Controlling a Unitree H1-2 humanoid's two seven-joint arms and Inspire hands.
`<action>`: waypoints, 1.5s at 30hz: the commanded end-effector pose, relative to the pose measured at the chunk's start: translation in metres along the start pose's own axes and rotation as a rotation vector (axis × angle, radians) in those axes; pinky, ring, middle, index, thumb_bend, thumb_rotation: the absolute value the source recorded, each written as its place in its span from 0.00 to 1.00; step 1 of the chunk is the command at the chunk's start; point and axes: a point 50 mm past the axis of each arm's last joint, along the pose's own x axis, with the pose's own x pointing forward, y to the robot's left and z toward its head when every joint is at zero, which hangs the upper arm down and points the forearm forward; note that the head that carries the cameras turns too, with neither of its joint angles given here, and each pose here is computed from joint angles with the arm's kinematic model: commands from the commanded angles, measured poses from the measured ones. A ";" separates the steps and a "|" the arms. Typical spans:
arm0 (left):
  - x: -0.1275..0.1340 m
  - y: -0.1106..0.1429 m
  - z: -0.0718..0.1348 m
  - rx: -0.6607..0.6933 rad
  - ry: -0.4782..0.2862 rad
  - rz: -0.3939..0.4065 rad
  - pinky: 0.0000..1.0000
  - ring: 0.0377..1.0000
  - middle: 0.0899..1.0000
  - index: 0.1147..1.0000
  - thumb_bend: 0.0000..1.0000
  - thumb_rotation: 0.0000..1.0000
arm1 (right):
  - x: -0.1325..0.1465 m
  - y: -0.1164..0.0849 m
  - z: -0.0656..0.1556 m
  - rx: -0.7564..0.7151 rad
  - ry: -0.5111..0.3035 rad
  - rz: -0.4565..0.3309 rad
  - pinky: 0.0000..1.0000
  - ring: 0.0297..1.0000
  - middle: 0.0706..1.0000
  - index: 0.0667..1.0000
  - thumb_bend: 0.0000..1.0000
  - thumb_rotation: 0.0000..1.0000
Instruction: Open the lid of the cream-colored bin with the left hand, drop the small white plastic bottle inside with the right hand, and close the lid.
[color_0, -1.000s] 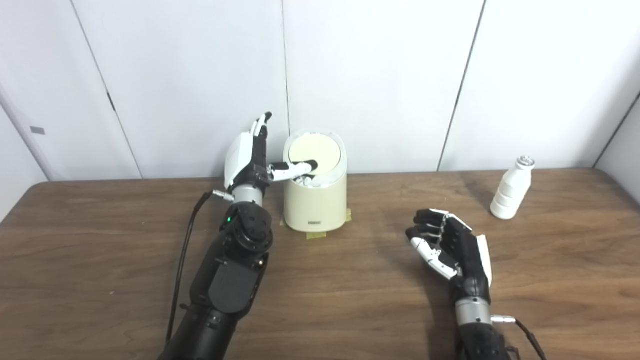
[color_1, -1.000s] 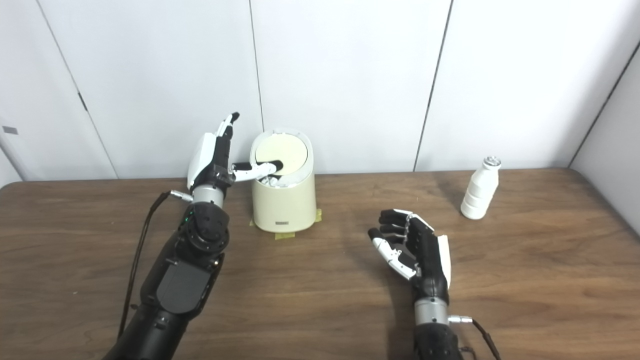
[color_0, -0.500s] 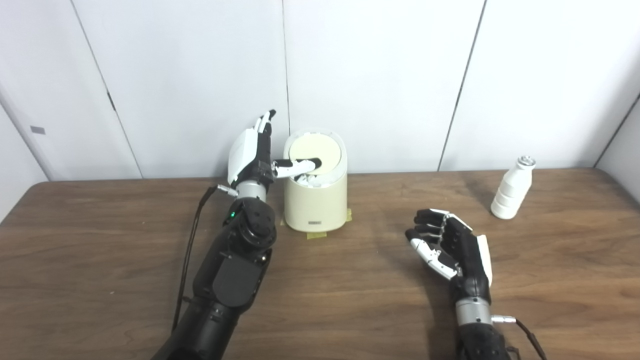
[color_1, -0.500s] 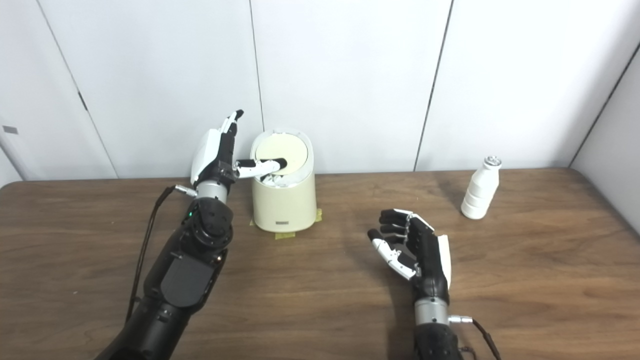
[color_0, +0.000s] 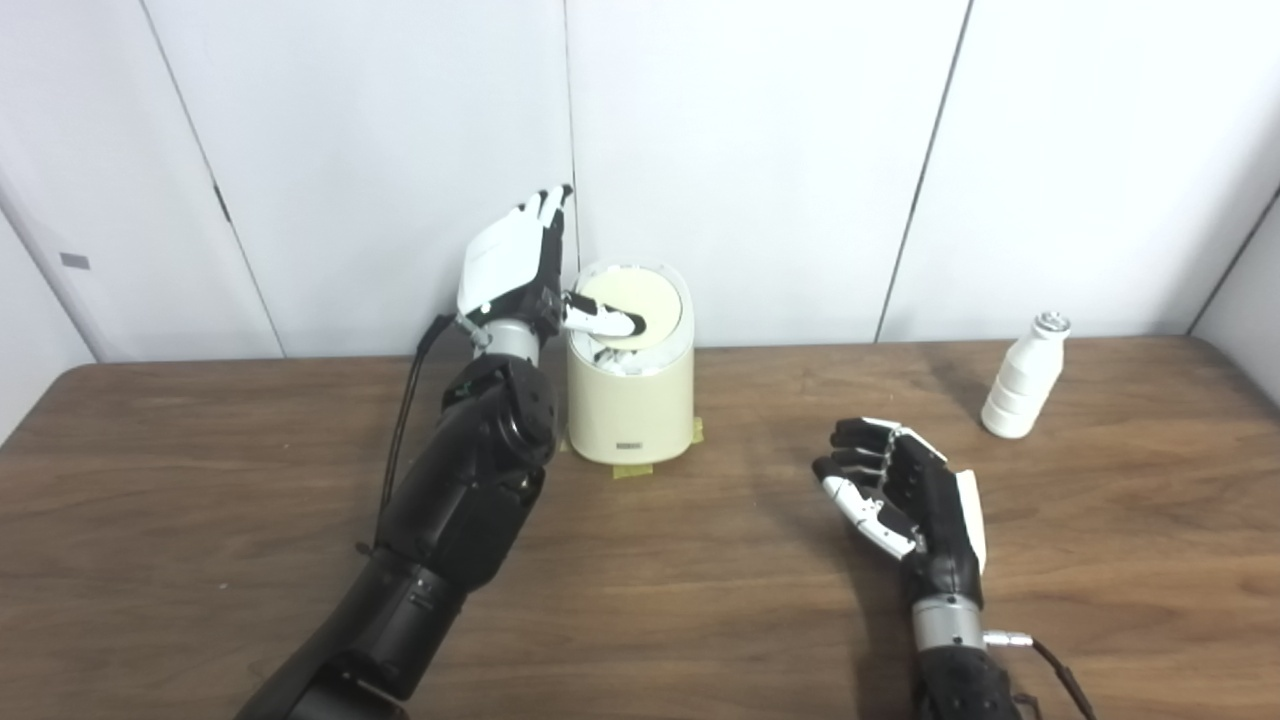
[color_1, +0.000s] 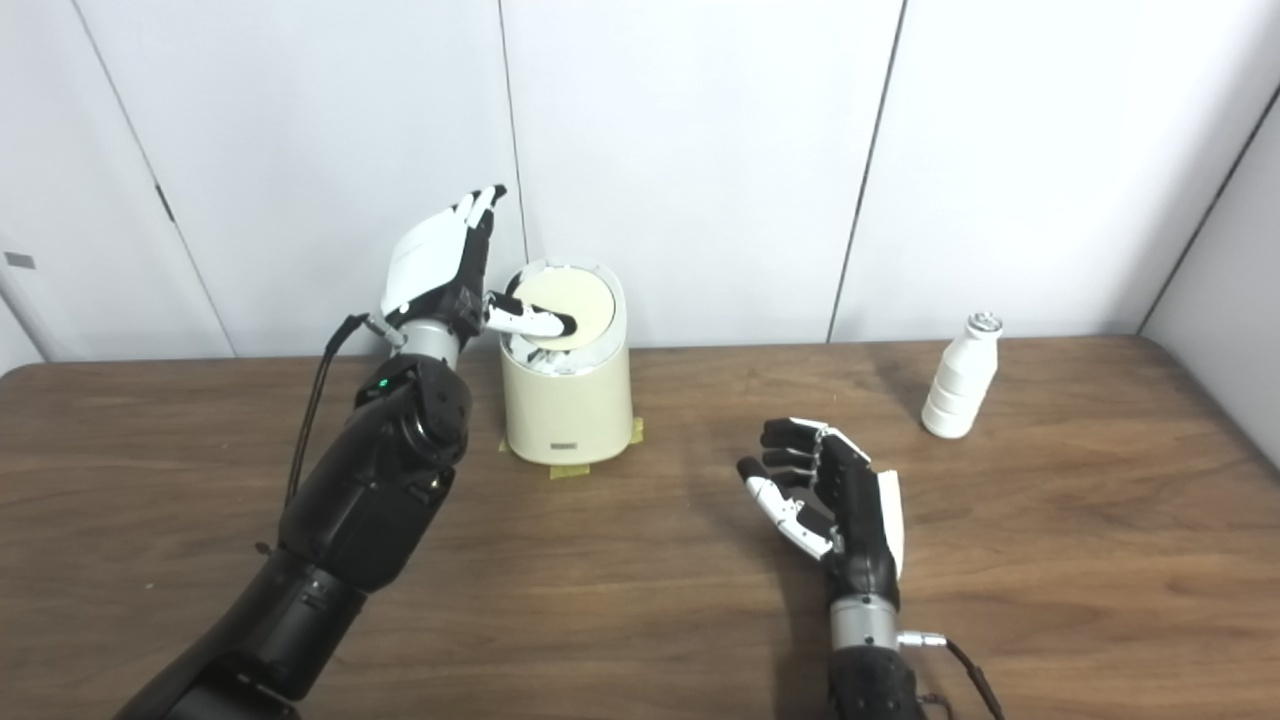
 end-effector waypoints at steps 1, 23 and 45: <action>0.011 0.023 0.015 0.040 -0.029 0.069 1.00 1.00 1.00 1.00 0.97 0.00 | -0.008 0.008 -0.010 0.016 0.032 0.005 0.52 0.59 0.59 0.56 0.31 0.18; 0.006 0.004 -0.006 0.131 0.040 0.018 1.00 1.00 1.00 1.00 0.97 0.07 | -0.008 0.010 -0.009 0.011 0.033 -0.003 0.52 0.59 0.58 0.56 0.31 0.17; 0.003 0.004 -0.015 -0.028 0.089 0.074 1.00 1.00 1.00 1.00 0.76 1.00 | -0.007 0.010 -0.010 0.010 0.046 -0.002 0.52 0.59 0.59 0.57 0.32 0.18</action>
